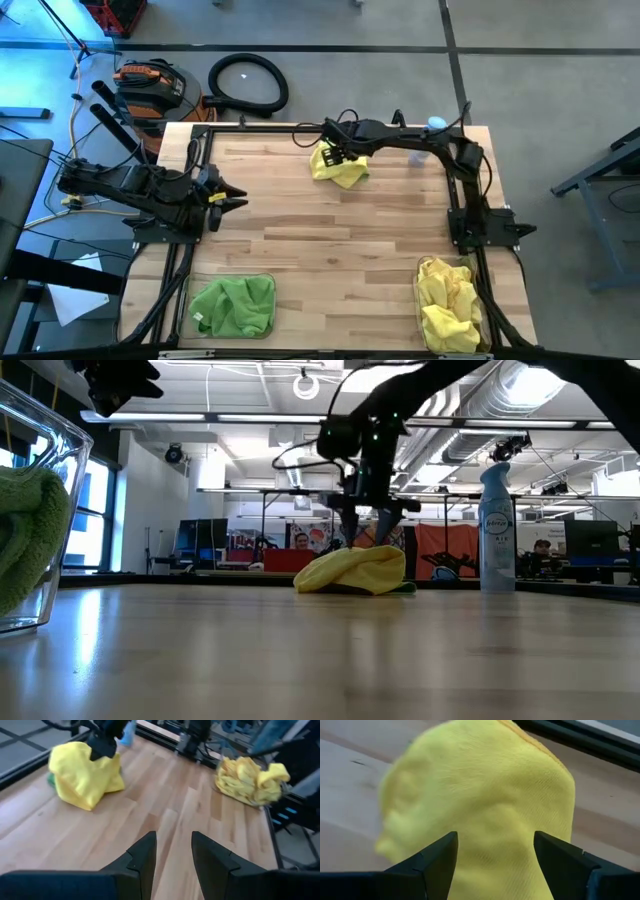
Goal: Sort microfiber towel by color & place in baskets
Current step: Put the yellow microfiber towel into the right transparent bin
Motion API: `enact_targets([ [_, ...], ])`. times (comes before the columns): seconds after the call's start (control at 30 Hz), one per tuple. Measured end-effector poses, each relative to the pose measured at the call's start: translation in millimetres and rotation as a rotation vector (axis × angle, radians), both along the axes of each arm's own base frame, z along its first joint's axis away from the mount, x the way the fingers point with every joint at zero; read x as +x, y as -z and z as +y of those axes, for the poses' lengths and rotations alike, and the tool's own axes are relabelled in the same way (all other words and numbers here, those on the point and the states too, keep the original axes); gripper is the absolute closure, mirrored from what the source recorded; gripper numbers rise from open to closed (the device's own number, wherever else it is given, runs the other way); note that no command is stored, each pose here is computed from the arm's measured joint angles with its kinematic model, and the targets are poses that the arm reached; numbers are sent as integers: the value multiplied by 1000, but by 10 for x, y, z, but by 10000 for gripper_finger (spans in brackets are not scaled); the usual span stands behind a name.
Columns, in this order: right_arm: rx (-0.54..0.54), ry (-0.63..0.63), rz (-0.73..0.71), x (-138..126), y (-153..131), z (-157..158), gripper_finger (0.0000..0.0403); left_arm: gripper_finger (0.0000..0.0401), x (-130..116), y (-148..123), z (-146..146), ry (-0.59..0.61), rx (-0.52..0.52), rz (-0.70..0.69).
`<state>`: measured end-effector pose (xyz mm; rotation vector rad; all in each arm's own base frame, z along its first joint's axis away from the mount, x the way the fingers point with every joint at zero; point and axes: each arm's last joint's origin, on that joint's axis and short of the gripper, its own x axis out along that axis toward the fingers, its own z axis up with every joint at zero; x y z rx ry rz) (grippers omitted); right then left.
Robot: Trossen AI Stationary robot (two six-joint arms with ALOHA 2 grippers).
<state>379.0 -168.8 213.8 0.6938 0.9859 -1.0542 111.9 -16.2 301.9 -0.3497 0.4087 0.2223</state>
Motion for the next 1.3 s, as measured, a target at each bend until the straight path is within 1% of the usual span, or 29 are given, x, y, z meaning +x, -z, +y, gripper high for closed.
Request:
enact_targets([
  [0.17, 48, -44, 48, 26, 249, -128, 174, 288, 2, -10, 15, -52, 14, -16],
  [0.3, 52, -75, 68, 51, 329, -132, 219, 288, 1, -12, 23, -97, -13, -27],
  [0.4, 41, -92, 69, 59, 325, -132, 274, 288, 1, -12, 23, -97, -14, -27],
  [0.47, 39, -107, 70, 53, 298, -128, 321, 288, 1, -12, 23, -97, -14, -27],
  [0.53, 43, -121, 54, 42, 237, -118, 371, 288, 1, -11, 23, -97, -13, -26],
  [0.57, 42, -123, 43, 29, 185, -111, 386, 288, 1, -11, 23, -96, -12, -26],
  [0.6, 45, -126, 35, 15, 136, -98, 392, 288, 0, -11, 23, -94, -6, -25],
  [0.73, 16, -90, -16, -75, -187, 21, 377, 288, 0, -10, 22, -77, 22, -17],
  [0.83, -23, -70, -47, -173, -482, 202, 394, 288, 0, -11, 22, -68, 37, -14],
  [1.0, -92, -29, -150, -367, -987, 648, 394, 288, 0, -10, 18, -57, 33, -13],
  [1.13, -137, -5, -272, -492, -1293, 1078, 400, 288, 0, -8, 14, -45, 29, -10],
  [1.23, -91, 42, -381, -594, -1447, 1416, 399, 288, 0, -7, 13, -39, 25, -9],
  [1.3, -65, 41, -419, -643, -1494, 1662, 400, 288, 0, -7, 12, -35, 24, -8],
])
